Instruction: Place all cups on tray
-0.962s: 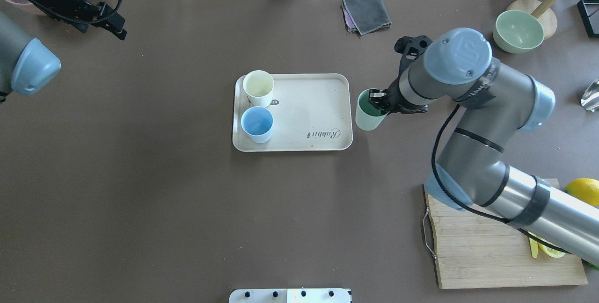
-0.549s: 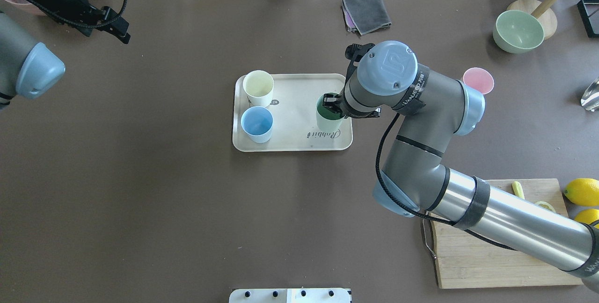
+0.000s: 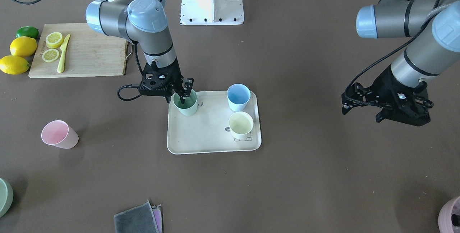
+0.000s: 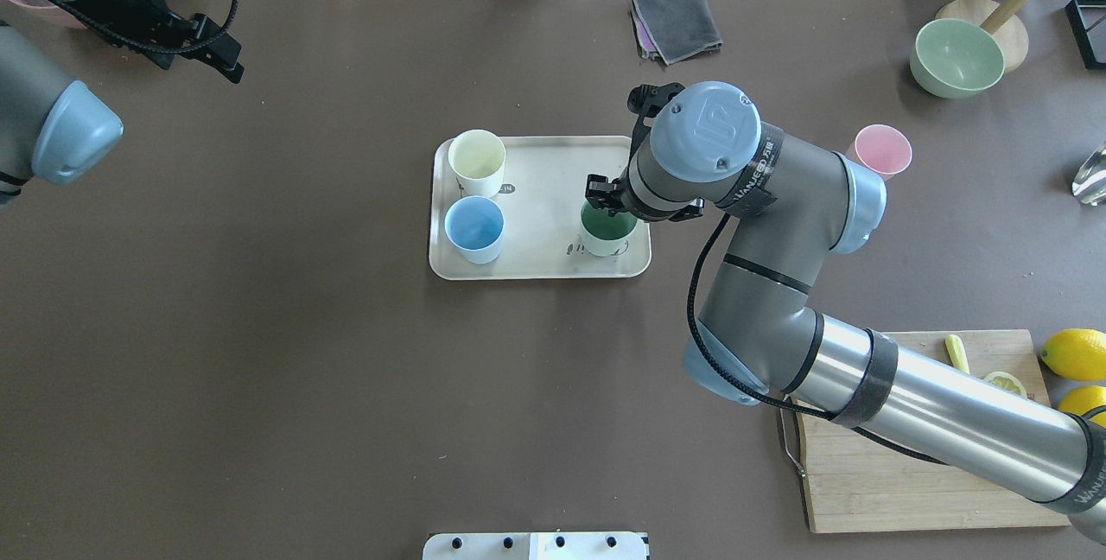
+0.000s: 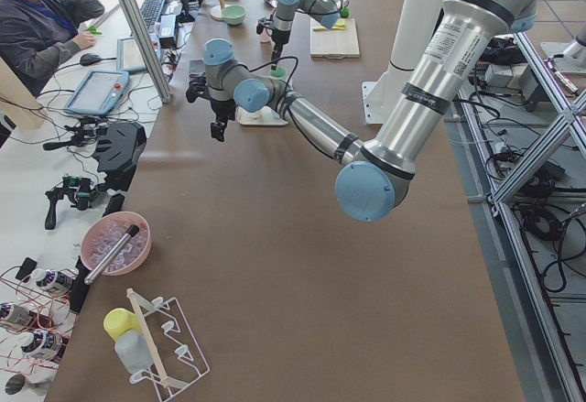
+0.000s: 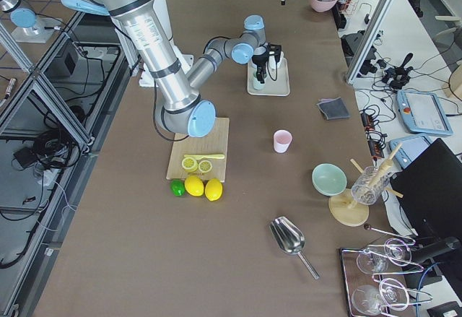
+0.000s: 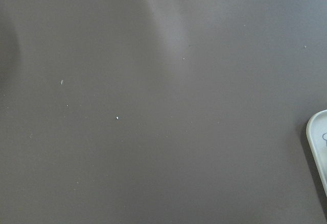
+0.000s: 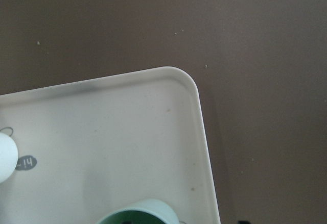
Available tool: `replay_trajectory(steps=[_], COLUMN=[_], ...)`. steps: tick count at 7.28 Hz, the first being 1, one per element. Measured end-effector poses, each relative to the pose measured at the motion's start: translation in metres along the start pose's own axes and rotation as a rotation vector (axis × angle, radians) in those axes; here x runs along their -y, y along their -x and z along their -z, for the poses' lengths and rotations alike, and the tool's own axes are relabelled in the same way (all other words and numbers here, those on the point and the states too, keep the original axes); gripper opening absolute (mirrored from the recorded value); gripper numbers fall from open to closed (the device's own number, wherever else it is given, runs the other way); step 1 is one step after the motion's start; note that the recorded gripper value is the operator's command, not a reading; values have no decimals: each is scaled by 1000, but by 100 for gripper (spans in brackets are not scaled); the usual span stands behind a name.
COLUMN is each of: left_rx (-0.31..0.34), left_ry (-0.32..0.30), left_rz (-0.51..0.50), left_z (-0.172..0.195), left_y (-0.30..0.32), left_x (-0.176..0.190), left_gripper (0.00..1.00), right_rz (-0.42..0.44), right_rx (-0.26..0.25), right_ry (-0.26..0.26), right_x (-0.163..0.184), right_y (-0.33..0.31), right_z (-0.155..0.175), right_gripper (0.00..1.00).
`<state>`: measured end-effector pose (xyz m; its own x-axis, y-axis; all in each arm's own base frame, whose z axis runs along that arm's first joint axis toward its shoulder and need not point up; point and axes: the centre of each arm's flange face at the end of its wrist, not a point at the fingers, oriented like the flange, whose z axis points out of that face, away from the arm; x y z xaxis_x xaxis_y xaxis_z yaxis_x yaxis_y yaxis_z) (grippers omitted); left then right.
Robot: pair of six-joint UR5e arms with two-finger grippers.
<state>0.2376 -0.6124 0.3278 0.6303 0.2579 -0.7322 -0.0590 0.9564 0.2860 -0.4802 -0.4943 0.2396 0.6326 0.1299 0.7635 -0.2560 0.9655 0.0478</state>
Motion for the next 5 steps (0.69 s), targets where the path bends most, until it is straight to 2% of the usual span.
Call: replay_trajectory(steps=[1, 3, 4, 5], left_rx=[0, -10, -28, -47], left_ry=[5, 19, 14, -4], left_rz=[-3, -25, -50, -71], left_z=[-2, -29, -47, -55], left_y=[2, 15, 21, 23], left_x=[-3, -25, -40, -47], left_gripper=[98, 98, 98, 98], right_rz=[11, 119, 189, 257], right_rx=[8, -18, -43, -73], right_ry=[30, 93, 113, 137], right_x=[29, 90, 122, 152], right_y=[-22, -105, -154, -203], right_z=[21, 75, 90, 89], right_gripper=[100, 100, 100, 100])
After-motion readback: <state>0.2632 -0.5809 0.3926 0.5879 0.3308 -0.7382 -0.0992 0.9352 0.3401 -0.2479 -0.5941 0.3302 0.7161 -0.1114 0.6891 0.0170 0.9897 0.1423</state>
